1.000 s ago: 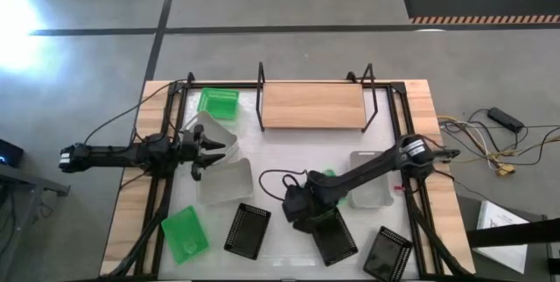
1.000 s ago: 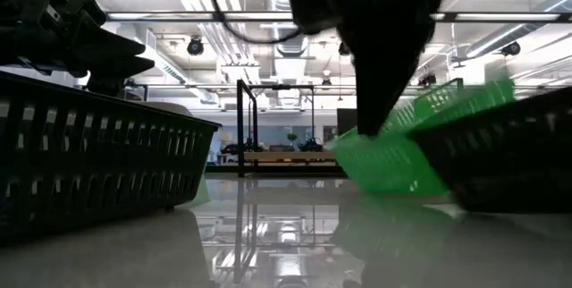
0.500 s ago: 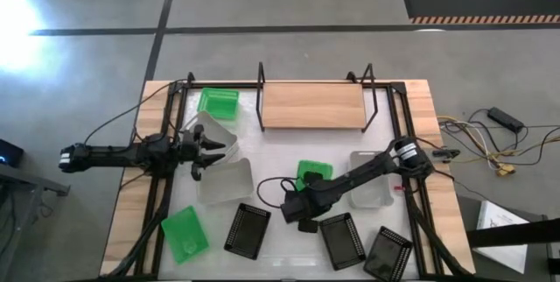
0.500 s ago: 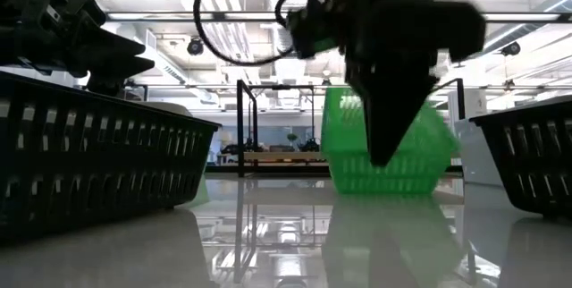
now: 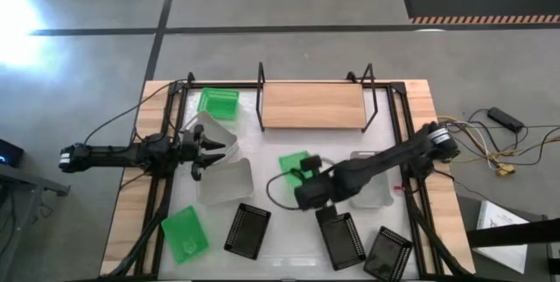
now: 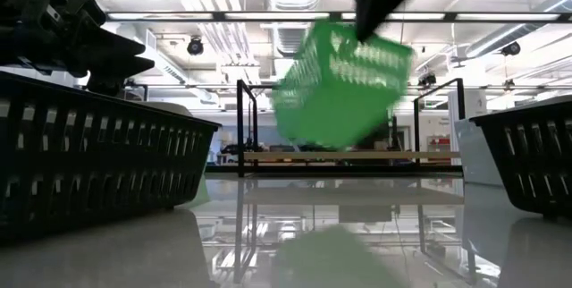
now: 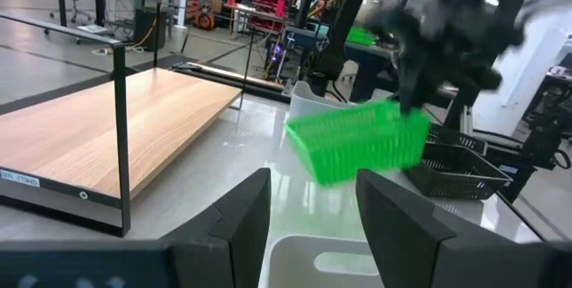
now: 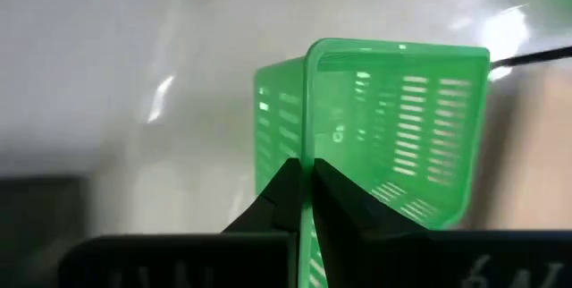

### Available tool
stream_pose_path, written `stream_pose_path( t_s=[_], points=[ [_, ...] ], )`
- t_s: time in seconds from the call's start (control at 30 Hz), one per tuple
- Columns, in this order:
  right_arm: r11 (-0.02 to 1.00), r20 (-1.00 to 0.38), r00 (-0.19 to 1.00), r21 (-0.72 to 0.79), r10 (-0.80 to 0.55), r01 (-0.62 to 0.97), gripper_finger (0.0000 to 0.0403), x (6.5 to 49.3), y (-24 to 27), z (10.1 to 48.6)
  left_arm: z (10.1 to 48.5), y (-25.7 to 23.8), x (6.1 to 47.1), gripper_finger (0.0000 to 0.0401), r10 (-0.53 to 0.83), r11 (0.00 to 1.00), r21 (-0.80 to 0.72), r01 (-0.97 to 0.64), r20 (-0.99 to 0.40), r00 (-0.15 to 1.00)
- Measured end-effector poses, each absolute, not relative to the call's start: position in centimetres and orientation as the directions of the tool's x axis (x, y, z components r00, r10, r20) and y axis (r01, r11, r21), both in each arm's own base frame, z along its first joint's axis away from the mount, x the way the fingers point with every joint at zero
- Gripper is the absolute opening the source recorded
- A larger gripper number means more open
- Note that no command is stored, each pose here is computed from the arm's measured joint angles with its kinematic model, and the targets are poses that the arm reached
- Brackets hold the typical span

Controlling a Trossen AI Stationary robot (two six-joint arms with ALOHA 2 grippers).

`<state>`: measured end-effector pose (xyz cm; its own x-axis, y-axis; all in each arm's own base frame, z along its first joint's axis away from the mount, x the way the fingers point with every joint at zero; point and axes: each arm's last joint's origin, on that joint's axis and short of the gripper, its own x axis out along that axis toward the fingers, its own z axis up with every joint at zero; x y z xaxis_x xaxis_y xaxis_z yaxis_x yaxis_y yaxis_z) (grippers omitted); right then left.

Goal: Stack baskets on shelf by color
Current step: Put the bottom right green bin on the shelf

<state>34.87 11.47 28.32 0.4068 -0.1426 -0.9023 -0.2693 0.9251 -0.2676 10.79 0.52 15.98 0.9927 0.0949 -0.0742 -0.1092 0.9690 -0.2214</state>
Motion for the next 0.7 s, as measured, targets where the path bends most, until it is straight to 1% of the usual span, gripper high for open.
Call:
stream_pose_path(
  t_s=[0.1,0.2,0.33,0.43,0.5,0.6,0.7],
  points=[
    [0.915,-0.835,0.501,-0.358,-0.227,-0.183,0.0009,35.1,8.4,30.6,16.0,0.5,10.8,0.0152,0.095,0.969,-0.221,-0.109,-0.074,0.993],
    [0.913,-0.793,0.541,-0.394,-0.280,-0.106,0.0009,36.3,4.1,31.1,16.0,0.5,10.8,0.0152,0.095,0.969,-0.221,-0.109,-0.074,0.993],
    [0.904,-0.782,0.512,-0.427,-0.356,-0.024,0.0009,38.4,-3.7,29.3,16.0,0.5,10.8,0.0152,0.095,0.969,-0.221,-0.109,-0.074,0.993],
    [0.898,-0.785,0.459,-0.434,-0.416,0.071,0.0009,39.3,-9.5,27.2,16.0,0.5,10.8,0.0152,0.095,0.969,-0.221,-0.109,-0.074,0.993],
    [0.901,-0.796,0.434,-0.419,-0.422,0.107,0.0009,39.8,-12.3,25.9,16.0,0.5,10.8,0.0152,0.094,0.969,-0.221,-0.109,-0.074,0.993],
    [0.914,-0.819,0.414,-0.392,-0.398,0.102,0.0009,41.0,-14.5,24.2,16.0,0.5,10.8,0.0152,0.095,0.969,-0.221,-0.109,-0.074,0.993],
    [0.912,-0.826,0.404,-0.406,-0.393,0.056,0.0009,42.8,-15.0,23.3,16.0,0.5,10.8,0.0152,0.095,0.969,-0.221,-0.109,-0.074,0.993]
  ],
)
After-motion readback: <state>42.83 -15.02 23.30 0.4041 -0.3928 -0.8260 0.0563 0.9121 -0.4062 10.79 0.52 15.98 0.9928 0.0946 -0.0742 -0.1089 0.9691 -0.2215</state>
